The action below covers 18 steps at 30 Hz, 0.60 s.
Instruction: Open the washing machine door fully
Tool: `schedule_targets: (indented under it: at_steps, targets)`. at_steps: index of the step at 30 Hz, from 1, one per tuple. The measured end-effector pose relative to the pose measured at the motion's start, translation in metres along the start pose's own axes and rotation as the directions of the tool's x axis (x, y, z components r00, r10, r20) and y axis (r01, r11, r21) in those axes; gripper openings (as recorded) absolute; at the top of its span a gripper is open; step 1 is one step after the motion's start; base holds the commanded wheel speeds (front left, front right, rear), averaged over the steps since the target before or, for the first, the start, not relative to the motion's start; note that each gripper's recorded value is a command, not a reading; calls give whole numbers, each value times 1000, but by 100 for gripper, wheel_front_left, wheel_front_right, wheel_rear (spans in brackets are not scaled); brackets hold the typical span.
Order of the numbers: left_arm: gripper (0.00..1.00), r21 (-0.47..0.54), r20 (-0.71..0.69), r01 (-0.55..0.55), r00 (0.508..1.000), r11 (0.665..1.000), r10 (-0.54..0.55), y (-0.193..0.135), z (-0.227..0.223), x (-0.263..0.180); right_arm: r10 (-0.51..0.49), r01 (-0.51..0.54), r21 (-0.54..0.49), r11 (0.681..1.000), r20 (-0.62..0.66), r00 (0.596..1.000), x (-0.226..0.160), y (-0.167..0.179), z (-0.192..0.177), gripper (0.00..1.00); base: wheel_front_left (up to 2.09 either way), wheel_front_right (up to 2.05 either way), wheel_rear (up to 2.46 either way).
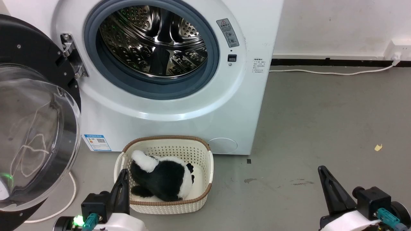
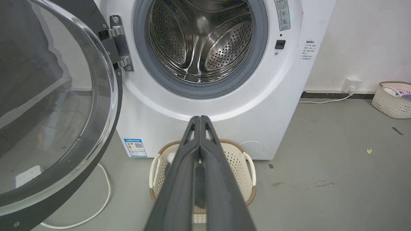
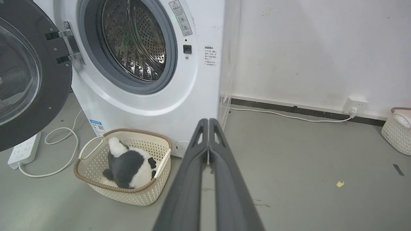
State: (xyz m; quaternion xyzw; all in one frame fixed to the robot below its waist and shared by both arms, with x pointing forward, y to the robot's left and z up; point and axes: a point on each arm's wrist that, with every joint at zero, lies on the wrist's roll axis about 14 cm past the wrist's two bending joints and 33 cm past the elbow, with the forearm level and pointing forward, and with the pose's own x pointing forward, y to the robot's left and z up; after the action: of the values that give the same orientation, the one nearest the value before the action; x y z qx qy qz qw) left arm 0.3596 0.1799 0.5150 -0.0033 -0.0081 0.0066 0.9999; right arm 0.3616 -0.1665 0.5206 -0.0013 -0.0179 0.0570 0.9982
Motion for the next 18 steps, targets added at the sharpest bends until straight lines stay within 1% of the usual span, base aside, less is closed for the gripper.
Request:
schedule_targets:
  at_steps: [18]
  targets:
    - [0, 28, -20, 4, 1000, 1000, -3, 1, 1, 4, 7, -8, -19, 1000, -27, 1000, 4, 2, 0, 0, 0, 0, 0]
